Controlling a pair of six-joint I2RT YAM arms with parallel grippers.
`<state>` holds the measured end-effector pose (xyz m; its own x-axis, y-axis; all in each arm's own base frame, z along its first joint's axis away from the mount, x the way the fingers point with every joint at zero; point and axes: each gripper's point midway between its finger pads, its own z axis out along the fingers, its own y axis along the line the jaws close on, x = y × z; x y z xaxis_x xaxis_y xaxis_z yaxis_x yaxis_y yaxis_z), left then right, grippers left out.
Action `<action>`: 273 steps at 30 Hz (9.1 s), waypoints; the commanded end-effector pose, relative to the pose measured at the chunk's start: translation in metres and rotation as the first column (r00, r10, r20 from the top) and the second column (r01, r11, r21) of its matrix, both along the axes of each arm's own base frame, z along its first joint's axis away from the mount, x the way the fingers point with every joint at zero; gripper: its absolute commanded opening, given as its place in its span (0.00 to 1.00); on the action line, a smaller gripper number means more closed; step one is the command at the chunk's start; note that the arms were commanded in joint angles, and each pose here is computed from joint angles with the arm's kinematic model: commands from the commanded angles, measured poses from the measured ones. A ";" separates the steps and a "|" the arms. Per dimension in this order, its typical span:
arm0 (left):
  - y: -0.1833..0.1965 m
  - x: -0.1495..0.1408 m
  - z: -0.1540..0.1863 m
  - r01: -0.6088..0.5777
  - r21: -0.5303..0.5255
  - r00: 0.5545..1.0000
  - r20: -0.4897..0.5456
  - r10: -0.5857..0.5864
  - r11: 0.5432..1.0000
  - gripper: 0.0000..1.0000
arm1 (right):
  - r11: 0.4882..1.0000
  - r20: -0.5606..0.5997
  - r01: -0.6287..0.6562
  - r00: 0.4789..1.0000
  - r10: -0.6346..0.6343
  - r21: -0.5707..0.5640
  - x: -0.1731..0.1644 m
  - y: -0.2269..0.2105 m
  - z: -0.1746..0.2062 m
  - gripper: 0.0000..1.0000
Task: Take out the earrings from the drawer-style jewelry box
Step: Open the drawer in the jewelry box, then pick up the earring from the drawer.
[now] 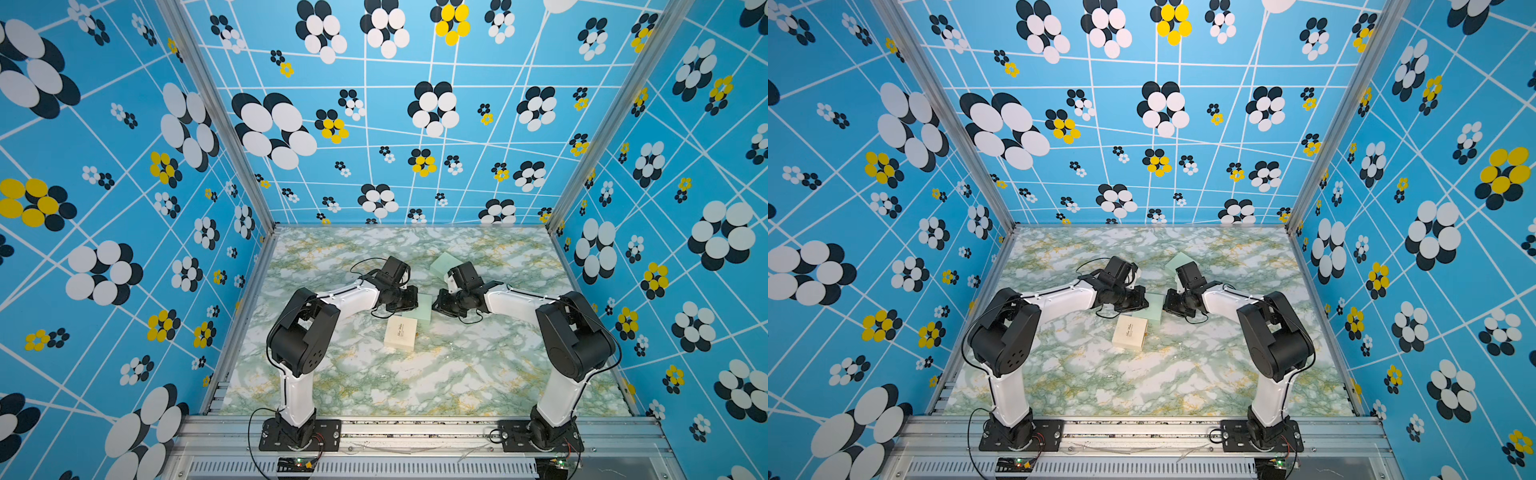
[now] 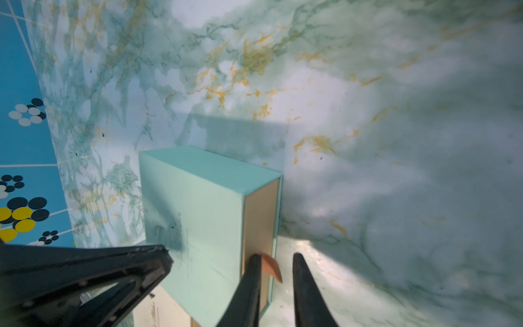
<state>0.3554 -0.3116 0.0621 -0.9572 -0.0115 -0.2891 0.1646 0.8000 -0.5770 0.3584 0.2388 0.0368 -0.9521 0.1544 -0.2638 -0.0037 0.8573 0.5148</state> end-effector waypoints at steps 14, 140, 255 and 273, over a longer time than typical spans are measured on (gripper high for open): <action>0.009 -0.006 -0.024 -0.005 0.025 0.999 -0.053 0.006 1.000 0.00 | 0.998 -0.028 0.031 0.999 -0.029 0.053 0.000 0.000 -0.015 0.17; 0.019 -0.007 -0.037 -0.022 0.028 0.997 -0.072 0.024 0.999 0.00 | 0.761 -0.175 0.316 0.949 -0.263 0.566 0.008 0.008 -0.030 0.14; 0.018 -0.008 -0.034 -0.026 0.010 0.996 -0.080 0.026 1.000 0.00 | 0.991 0.126 0.039 0.992 -0.022 -0.132 -0.023 -0.029 0.062 0.27; 0.008 -0.009 -0.019 -0.010 -0.006 0.998 -0.055 0.010 1.000 0.00 | 0.970 0.014 -0.011 1.000 0.015 -0.241 -0.038 -0.025 0.026 0.20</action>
